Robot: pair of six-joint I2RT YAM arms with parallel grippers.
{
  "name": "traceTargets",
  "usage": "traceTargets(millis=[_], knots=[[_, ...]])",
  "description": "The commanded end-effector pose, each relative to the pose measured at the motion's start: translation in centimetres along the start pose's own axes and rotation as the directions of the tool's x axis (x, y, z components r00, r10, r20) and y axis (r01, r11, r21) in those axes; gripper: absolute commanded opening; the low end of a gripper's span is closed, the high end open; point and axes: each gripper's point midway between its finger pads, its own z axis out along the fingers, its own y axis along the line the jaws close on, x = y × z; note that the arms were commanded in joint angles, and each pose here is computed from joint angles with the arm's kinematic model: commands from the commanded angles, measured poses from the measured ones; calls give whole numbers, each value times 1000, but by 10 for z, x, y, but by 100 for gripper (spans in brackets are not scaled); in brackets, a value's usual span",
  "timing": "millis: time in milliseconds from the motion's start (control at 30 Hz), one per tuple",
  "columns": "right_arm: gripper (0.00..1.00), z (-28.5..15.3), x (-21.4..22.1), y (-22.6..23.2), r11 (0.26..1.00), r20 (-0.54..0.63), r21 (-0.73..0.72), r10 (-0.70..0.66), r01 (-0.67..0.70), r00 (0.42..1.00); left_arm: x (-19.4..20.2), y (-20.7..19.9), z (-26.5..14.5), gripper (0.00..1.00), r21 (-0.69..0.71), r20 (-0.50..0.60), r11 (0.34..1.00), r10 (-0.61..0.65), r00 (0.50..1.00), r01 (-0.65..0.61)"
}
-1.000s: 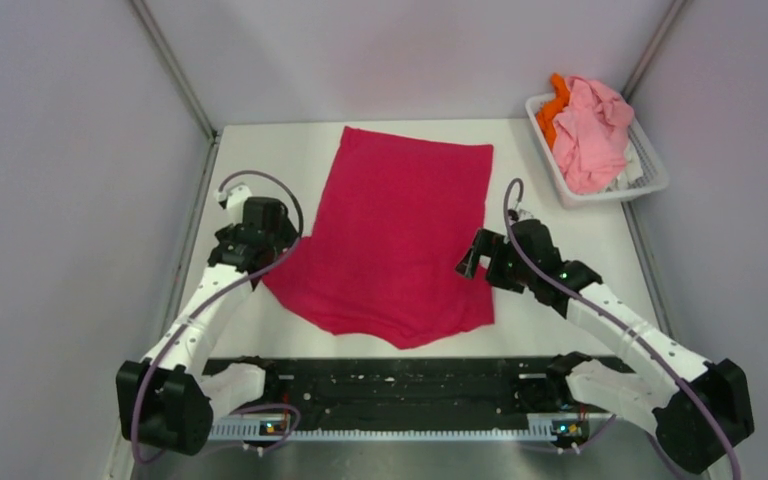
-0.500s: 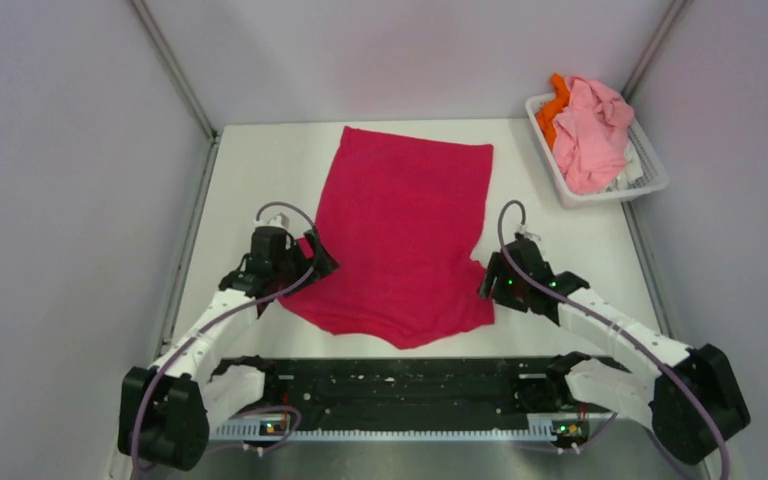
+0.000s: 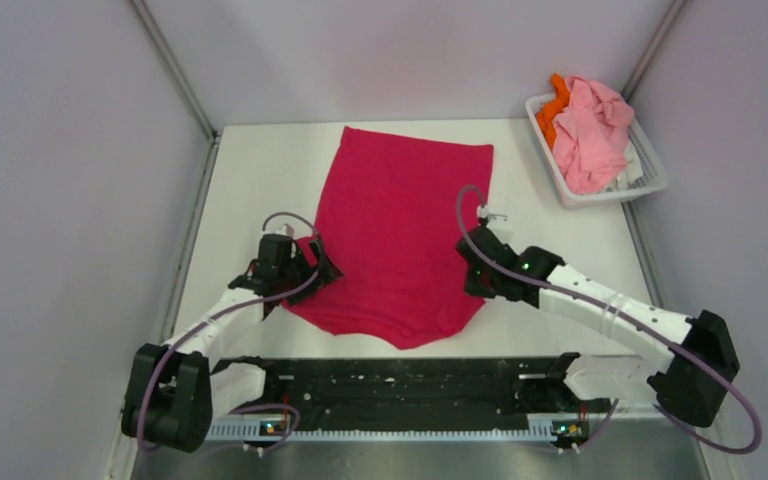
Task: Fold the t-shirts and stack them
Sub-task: Flatten out the tshirt
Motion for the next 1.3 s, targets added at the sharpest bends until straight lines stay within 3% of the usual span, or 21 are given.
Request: traceTargets(millis=[0,167,300,400,533,600,667,800,967,1133,1267], knots=[[2,-45,-15,-16,971,84,237,-20,0,996,-13,0,-3,99,-4,74,1000,13,997,-13],[14,-38,19,-40,902,1,430,-33,29,999,-14,9,-11,99,-60,88,998,19,996,-14],[67,-47,6,-49,892,92,450,-7,-35,996,-16,15,-16,99,-104,93,995,23,995,-13],[96,-59,-21,-37,939,224,327,29,-103,974,-14,21,-20,99,-139,90,990,8,996,5],[99,-62,-62,4,997,317,-12,82,-83,945,-6,18,-16,99,-113,65,993,-25,998,32],[99,-49,-78,30,970,281,-234,128,-62,951,-3,18,-11,99,-100,47,994,-35,998,39],[99,-36,-95,47,929,267,-368,146,-39,953,-2,20,-5,99,-112,35,993,-43,998,47],[99,-1,-135,74,930,344,-342,-12,137,939,-7,34,12,99,-206,12,976,-70,997,71],[99,71,-143,91,952,272,-262,-88,162,958,-26,44,37,99,-300,-14,948,-118,993,109],[99,115,-88,87,949,80,-291,-103,122,991,-98,51,64,99,-426,52,896,-118,992,129],[99,113,-18,106,905,-37,-412,-137,110,990,-160,33,109,99,-434,55,894,-99,994,113]])
